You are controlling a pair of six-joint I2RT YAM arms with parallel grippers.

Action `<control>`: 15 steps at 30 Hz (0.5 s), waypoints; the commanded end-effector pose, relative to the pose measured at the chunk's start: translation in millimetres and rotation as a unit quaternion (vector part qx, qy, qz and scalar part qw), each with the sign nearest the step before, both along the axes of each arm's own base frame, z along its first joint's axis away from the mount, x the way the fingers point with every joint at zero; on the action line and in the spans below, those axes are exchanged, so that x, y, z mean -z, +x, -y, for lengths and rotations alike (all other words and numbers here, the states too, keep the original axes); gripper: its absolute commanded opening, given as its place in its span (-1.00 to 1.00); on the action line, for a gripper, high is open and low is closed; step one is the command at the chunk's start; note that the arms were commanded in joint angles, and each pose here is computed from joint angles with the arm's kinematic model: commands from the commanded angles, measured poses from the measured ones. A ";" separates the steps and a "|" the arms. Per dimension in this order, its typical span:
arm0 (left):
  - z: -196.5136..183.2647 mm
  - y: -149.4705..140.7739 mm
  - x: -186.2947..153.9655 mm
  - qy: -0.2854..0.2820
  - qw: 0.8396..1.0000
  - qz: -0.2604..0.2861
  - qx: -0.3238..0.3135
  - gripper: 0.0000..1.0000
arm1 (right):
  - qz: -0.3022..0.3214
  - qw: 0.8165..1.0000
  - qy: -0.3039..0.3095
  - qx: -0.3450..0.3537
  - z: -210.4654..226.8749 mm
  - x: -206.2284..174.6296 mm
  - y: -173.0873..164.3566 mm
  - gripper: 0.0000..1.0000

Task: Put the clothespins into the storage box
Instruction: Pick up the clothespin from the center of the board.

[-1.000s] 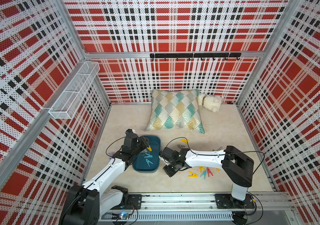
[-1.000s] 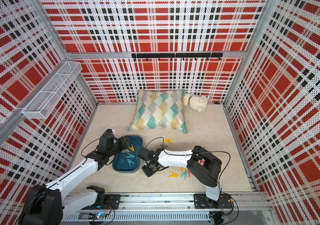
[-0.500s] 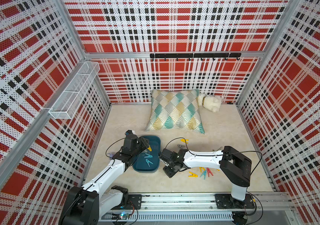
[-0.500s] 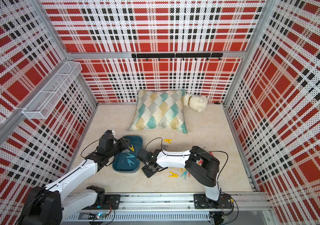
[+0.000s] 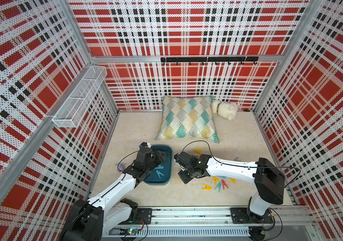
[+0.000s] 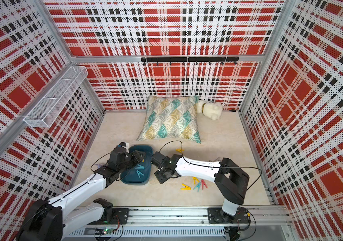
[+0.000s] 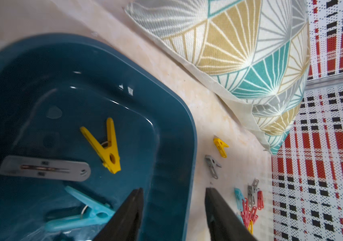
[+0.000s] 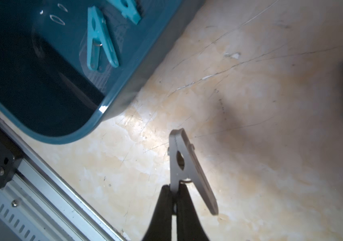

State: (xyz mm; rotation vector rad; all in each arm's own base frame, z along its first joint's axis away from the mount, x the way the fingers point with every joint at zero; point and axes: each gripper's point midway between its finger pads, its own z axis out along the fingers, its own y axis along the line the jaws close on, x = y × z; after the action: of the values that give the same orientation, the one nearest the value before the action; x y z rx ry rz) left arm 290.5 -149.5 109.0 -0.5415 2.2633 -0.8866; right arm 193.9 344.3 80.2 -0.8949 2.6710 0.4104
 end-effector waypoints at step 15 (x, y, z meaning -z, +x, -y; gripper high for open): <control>81.0 -11.8 -19.6 -0.091 0.993 0.018 0.074 0.08 | 0.013 0.994 0.109 0.013 -30.6 -67.3 29.3 -0.88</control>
State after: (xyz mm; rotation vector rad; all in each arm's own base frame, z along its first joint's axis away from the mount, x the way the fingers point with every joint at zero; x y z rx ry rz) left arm 272.6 -218.1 113.4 -0.4552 2.2770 -1.1119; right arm 219.7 366.2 123.6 -0.8179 2.5984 0.5798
